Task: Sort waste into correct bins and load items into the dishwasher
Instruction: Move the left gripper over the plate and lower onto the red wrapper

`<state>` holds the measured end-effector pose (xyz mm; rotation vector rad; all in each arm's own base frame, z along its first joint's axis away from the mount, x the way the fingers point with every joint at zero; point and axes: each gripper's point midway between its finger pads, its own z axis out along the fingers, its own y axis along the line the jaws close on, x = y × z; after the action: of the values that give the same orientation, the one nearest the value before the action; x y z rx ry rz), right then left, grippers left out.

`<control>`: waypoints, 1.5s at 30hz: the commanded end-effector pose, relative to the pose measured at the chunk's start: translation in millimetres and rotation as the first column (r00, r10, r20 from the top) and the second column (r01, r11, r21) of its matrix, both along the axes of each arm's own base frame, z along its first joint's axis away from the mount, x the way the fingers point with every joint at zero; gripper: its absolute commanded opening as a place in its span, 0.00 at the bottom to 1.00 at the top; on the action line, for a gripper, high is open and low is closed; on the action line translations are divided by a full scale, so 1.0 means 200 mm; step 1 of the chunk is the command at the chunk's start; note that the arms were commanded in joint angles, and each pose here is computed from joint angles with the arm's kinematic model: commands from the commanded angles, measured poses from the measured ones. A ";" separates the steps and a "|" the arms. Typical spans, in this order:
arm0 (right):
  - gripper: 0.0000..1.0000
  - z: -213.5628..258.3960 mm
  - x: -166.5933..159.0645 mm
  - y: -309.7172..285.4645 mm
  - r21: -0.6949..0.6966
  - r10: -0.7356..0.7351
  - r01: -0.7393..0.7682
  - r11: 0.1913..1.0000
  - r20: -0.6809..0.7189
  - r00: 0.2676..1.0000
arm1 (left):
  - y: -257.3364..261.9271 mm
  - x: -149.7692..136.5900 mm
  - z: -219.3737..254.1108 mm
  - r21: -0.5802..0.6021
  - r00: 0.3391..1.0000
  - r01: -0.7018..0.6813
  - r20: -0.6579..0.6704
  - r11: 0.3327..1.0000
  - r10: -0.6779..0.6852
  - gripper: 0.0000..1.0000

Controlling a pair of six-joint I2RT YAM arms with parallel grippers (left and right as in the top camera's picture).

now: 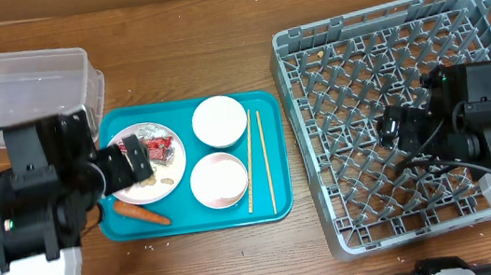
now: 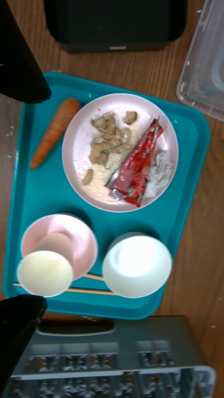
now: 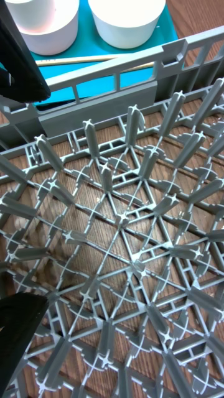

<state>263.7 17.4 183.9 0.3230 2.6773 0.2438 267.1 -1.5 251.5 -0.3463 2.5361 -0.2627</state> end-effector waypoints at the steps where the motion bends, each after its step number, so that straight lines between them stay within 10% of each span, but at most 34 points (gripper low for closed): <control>1: 1.00 0.05 0.02 0.01 -0.005 0.009 -0.009 1.000 0.033 0.999 | 0.09 0.09 -0.03 -0.002 0.986 -0.168 -0.028 0.986 0.167 1.00; 12: 1.00 0.08 0.07 -0.01 -0.025 -0.006 0.008 1.000 0.081 0.997 | 0.28 0.30 -0.47 -0.036 0.850 -0.466 -0.297 0.884 0.436 1.00; 37: 1.00 0.09 0.10 -0.01 -0.011 -0.029 0.030 0.999 0.105 0.994 | 0.30 0.47 -1.04 0.002 0.767 -0.475 -0.489 0.880 0.415 0.74; 45: 1.00 0.09 0.10 -0.01 -0.010 -0.029 0.030 0.999 0.105 0.994 | 0.31 0.53 -1.06 -0.015 0.785 -0.478 -0.455 0.878 0.420 0.42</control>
<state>280.2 13.8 192.2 0.3444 2.5994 0.2325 363.8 59.7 37.3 -1.1778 2.7936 -0.1571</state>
